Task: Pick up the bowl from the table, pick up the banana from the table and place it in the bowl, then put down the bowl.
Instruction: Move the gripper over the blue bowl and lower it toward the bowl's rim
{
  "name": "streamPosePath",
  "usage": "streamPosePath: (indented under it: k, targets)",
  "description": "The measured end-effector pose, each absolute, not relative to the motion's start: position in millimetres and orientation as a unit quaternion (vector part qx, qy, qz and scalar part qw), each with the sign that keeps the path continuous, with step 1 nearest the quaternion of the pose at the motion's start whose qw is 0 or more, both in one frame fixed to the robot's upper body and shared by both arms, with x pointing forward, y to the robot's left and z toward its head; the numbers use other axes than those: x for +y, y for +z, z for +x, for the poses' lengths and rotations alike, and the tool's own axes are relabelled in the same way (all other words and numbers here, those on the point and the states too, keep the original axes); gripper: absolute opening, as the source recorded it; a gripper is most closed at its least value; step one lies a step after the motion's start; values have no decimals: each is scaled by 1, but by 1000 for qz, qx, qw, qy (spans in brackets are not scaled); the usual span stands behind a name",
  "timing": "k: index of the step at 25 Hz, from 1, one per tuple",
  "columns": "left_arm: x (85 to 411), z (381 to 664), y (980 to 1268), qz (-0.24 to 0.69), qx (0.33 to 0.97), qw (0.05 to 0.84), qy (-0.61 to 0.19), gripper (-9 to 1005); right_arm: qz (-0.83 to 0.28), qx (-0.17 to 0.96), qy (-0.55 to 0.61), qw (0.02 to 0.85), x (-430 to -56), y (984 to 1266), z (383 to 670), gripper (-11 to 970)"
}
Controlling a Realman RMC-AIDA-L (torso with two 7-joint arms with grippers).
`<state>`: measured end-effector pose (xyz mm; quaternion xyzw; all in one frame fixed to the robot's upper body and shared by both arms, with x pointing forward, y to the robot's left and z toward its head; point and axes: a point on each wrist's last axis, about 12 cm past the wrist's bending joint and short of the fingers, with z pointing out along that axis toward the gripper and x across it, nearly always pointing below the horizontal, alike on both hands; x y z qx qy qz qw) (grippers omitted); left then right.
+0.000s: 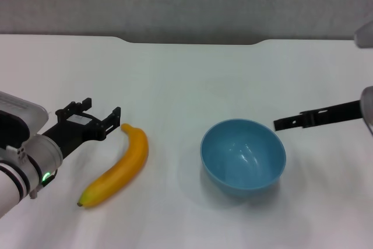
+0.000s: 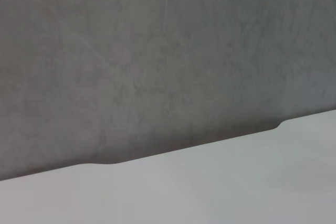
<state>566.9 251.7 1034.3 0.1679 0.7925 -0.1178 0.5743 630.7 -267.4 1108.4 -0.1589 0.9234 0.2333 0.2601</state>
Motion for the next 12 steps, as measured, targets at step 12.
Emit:
streamPosePath:
  k: [12]
  targets:
    - [253, 567, 1034, 163, 793, 575, -119, 754, -165, 934, 234, 214, -256, 1081, 618, 850]
